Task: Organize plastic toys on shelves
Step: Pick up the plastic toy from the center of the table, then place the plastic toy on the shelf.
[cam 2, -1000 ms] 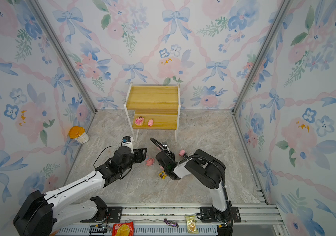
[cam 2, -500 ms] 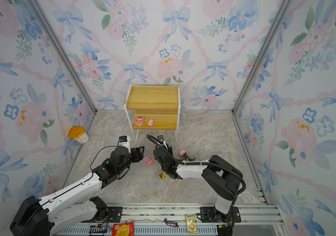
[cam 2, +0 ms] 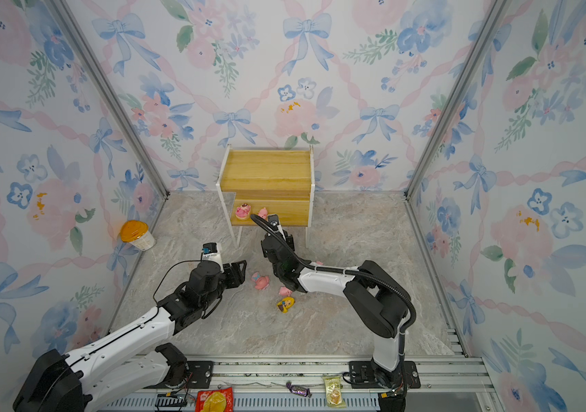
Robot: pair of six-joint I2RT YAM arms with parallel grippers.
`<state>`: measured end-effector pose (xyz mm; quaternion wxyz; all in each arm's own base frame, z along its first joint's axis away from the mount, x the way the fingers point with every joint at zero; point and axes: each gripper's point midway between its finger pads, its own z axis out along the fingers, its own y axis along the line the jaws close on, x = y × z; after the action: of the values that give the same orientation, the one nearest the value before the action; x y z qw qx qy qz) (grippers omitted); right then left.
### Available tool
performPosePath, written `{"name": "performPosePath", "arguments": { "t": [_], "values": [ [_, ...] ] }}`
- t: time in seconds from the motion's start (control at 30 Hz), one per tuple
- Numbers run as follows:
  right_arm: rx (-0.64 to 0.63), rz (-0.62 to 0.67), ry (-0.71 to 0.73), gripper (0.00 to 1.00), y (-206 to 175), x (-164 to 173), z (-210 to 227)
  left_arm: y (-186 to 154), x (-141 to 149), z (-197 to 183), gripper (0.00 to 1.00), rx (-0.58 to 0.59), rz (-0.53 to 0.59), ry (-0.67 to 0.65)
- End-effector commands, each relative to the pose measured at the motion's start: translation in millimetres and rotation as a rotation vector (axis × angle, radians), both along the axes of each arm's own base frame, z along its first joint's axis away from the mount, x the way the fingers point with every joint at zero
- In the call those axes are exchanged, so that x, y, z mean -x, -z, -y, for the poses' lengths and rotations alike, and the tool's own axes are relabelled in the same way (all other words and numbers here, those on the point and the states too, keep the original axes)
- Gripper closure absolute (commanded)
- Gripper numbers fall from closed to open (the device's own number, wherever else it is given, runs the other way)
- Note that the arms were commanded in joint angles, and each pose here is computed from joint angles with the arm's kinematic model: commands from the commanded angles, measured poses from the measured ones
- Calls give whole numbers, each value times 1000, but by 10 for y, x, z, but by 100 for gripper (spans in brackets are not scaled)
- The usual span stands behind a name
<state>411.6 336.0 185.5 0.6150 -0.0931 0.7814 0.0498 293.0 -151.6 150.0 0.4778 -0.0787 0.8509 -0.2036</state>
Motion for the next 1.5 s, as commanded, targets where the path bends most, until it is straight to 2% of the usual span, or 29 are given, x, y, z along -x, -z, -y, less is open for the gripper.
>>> {"name": "performPosePath", "arguments": {
  "t": [0.0,0.53,1.47],
  "values": [
    [19,8,6,68,-78,-145,5,88,13,-43,32,-14,-18,-7],
    [18,32,13,67,-102,-466,6,114,0,-36,32,-5,-24,1],
    [-2,144,62,67,-14,-792,-99,140,4,-38,31,2,-33,7]
  ]
}}
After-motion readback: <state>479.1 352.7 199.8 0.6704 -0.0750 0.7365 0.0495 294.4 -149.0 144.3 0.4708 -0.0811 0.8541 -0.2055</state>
